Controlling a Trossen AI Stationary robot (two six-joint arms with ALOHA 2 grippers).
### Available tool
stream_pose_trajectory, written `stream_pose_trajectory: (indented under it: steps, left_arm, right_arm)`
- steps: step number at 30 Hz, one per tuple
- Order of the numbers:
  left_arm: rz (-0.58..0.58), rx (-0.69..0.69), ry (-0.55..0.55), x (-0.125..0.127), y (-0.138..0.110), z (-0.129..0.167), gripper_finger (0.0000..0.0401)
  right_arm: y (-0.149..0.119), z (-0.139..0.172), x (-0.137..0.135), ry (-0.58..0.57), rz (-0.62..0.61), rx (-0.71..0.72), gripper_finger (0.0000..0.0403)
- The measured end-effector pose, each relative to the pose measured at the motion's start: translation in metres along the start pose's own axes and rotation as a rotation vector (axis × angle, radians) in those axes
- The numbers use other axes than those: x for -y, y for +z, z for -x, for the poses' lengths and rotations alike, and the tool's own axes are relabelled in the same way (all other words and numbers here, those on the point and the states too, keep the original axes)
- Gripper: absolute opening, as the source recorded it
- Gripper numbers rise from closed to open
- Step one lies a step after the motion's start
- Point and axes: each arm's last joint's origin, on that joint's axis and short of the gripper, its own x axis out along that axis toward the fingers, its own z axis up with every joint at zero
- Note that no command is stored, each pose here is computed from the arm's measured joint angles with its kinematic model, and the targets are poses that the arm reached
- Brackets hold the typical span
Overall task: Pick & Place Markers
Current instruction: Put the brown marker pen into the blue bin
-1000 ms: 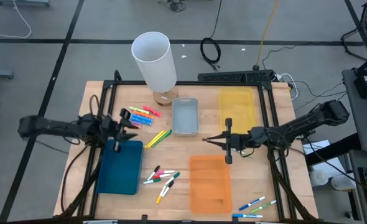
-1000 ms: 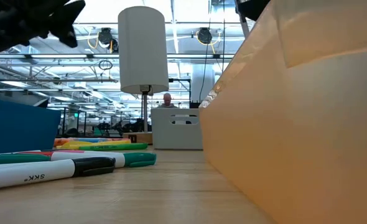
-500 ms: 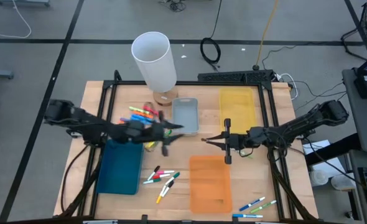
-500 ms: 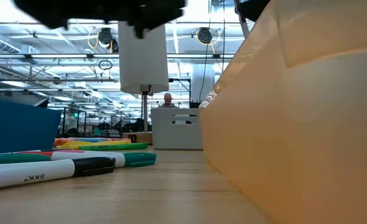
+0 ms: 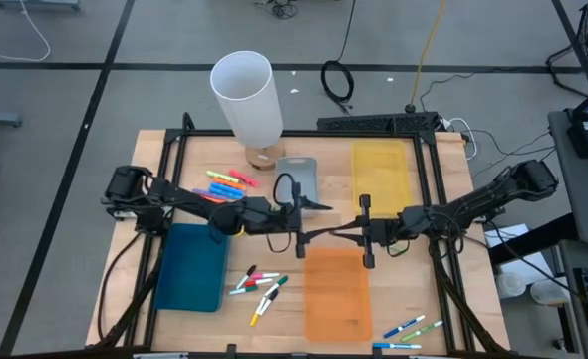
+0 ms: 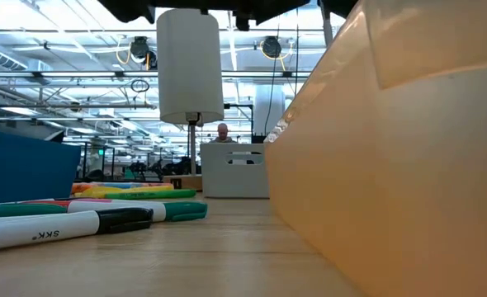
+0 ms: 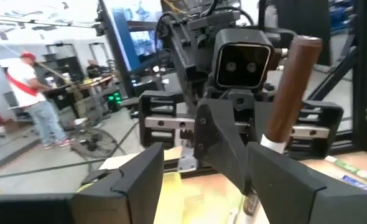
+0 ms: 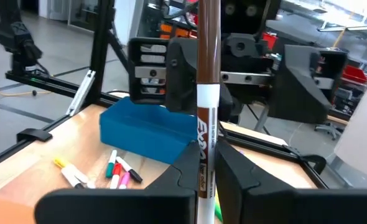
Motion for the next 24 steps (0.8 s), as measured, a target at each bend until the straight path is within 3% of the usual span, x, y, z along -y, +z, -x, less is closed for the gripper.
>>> stream_pose_trajectory:
  steps: [5, 9, 13, 18, 24]
  left_arm:
    - [0.003, -0.017, -0.042, 0.004, 0.002, 0.003, 0.0219]
    - [-0.073, -0.112, 0.015, 0.003, 0.009, 0.011, 0.0208]
    - [-0.001, -0.153, 0.005, 0.001, 0.015, 0.018, 0.0203]
    - [0.039, -0.065, -0.13, 0.005, 0.019, 0.016, 0.0203]
    - [0.067, 0.024, -0.144, 0.007, 0.009, 0.005, 0.0202]
  right_arm:
    - [0.0, 0.0, 0.0, 0.008, 0.012, 0.003, 0.0018]
    - [0.001, 0.0, -0.001, -0.016, -0.006, 0.003, 0.0018]
    - [0.002, 0.0, 0.0, -0.043, -0.008, 0.004, 0.0018]
    - [0.003, 0.0, 0.0, -0.042, -0.009, 0.013, 0.0018]
    - [0.003, 0.0, 0.001, -0.041, -0.012, 0.02, 0.0018]
